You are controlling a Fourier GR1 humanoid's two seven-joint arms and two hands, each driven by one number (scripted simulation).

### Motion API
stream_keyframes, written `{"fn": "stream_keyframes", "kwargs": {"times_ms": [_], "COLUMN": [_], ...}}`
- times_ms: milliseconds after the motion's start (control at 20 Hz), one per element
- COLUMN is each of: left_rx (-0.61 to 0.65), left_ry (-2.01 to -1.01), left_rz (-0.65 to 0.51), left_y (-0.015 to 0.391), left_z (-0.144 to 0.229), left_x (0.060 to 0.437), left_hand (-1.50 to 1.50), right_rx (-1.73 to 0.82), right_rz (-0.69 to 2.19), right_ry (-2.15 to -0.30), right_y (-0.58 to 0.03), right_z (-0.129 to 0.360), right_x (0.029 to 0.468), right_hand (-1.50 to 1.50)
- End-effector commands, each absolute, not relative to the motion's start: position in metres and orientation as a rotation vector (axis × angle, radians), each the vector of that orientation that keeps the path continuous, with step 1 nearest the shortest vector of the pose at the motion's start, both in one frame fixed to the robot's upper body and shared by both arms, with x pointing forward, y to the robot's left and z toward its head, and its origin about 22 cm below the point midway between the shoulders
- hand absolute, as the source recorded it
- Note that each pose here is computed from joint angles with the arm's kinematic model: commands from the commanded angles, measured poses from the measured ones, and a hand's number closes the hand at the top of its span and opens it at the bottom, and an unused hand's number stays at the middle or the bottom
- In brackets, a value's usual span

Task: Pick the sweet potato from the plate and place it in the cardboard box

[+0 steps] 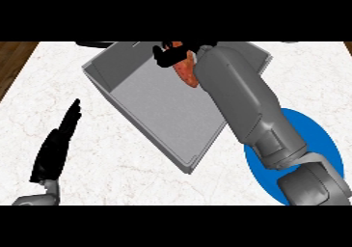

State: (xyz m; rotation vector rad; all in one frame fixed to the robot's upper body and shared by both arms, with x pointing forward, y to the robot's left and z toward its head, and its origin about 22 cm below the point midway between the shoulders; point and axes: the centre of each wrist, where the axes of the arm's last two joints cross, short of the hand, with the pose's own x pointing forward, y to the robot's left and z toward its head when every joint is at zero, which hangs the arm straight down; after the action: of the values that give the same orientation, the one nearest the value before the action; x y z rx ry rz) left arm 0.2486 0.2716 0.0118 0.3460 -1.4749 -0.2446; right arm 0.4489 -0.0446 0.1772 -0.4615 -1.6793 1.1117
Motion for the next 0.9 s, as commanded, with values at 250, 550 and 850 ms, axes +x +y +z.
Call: {"fn": "stream_keyframes", "kwargs": {"times_ms": [250, 550, 850], "left_rx": [0.336, 0.32, 0.335], "left_ry": [-1.502, -1.515, -1.505], "left_rz": [-0.268, -0.282, -0.257], "left_y": [0.263, 0.257, 0.267], "left_z": [0.014, 0.019, 0.018], "left_x": [0.266, 0.268, 0.265], "left_hand": [0.0, 0.0, 0.0], "right_rx": [-0.458, -0.358, -0.239], "right_rz": [1.027, 0.794, 0.411], "right_ry": [-1.587, -1.684, -1.776], "right_y": [-0.053, -0.056, -0.061], "right_z": [0.133, 0.137, 0.157], "right_x": [0.452, 0.455, 0.46], "right_hand": [-1.5, -1.5, -1.5]}}
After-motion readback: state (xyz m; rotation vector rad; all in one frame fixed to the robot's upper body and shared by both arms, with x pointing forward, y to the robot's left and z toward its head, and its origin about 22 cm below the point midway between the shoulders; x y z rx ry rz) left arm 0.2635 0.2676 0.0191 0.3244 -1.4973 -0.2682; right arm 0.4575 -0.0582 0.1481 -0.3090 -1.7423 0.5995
